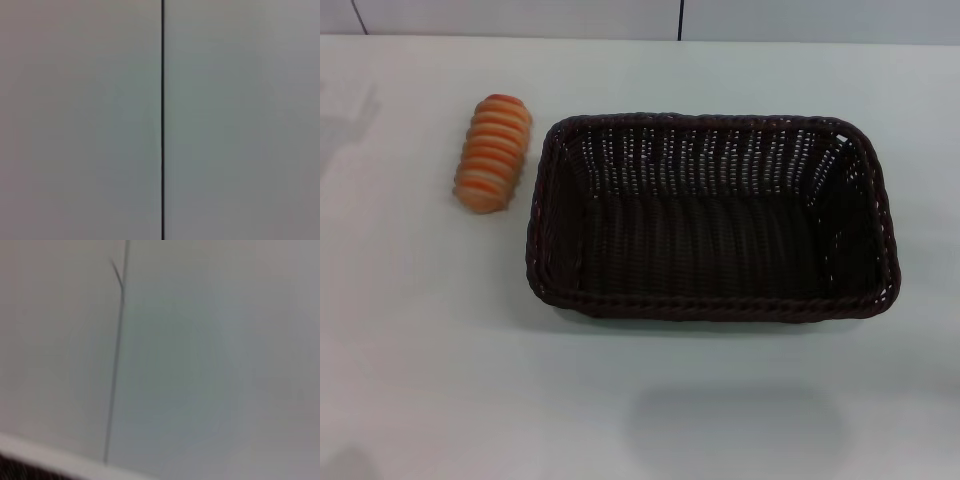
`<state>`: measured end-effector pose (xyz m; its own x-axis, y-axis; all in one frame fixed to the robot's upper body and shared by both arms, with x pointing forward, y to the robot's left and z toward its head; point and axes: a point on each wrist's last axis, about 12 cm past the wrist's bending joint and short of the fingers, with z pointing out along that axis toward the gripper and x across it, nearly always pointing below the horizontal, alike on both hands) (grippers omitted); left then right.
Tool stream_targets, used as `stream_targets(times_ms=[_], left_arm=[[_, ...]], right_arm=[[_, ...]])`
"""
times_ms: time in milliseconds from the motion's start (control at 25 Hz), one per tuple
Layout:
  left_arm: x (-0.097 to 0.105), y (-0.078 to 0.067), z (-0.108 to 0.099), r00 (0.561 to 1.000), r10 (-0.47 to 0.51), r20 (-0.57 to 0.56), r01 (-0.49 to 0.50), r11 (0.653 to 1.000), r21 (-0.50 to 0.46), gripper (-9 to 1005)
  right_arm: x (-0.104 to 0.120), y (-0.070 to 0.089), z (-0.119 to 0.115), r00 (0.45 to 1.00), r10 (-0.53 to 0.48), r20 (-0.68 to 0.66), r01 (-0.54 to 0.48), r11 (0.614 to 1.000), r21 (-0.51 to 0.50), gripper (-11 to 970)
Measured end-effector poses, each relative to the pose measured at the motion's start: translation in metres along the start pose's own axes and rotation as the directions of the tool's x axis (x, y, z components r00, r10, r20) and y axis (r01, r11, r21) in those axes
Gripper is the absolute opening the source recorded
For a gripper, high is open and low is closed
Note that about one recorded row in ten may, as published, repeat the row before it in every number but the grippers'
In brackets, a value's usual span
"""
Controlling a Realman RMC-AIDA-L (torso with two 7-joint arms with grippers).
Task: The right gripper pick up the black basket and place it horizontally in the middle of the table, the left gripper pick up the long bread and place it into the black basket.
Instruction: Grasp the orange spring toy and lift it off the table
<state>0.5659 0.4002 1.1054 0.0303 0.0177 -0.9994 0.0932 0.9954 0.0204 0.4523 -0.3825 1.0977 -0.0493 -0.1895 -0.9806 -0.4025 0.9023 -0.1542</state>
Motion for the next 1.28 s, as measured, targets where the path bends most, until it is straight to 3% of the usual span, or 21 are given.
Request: stream_targets(times_ms=[200,400,640,800,920,1280], left_arm=[[-0.002,-0.008,0.006,1.000,0.012,0.002,-0.012,0.999,0.038,760],[-0.005,-0.020,0.015,1.000,0.018,-0.006,-0.017,0.996,0.092,760],[-0.010,-0.029,0.019,0.997,-0.071,-0.031,0.075,0.987,0.142,760],[-0.018,-0.041,0.019,0.985,-0.115,-0.128,0.139,0.970,0.201,760],[-0.046,-0.040,0.010,0.954,-0.181,-0.241,0.234,0.948,0.215,761],[-0.091,-0.055,0.020,0.899,-0.089,-0.430,0.199,0.955,0.219,761]], right_arm=[[0.012,-0.004,0.008,0.998,-0.033,-0.044,0.035,0.999,0.039,492],[0.008,-0.010,0.012,0.998,-0.042,-0.036,0.044,0.997,0.056,490],[0.005,-0.015,0.015,0.998,-0.050,-0.039,0.053,0.996,0.077,489],[0.006,-0.018,0.020,0.996,-0.060,-0.059,0.065,0.994,0.089,488],[0.006,-0.020,0.023,0.995,-0.069,-0.068,0.075,0.993,0.095,489],[0.007,-0.020,0.031,0.993,-0.083,-0.089,0.090,0.992,0.085,491]])
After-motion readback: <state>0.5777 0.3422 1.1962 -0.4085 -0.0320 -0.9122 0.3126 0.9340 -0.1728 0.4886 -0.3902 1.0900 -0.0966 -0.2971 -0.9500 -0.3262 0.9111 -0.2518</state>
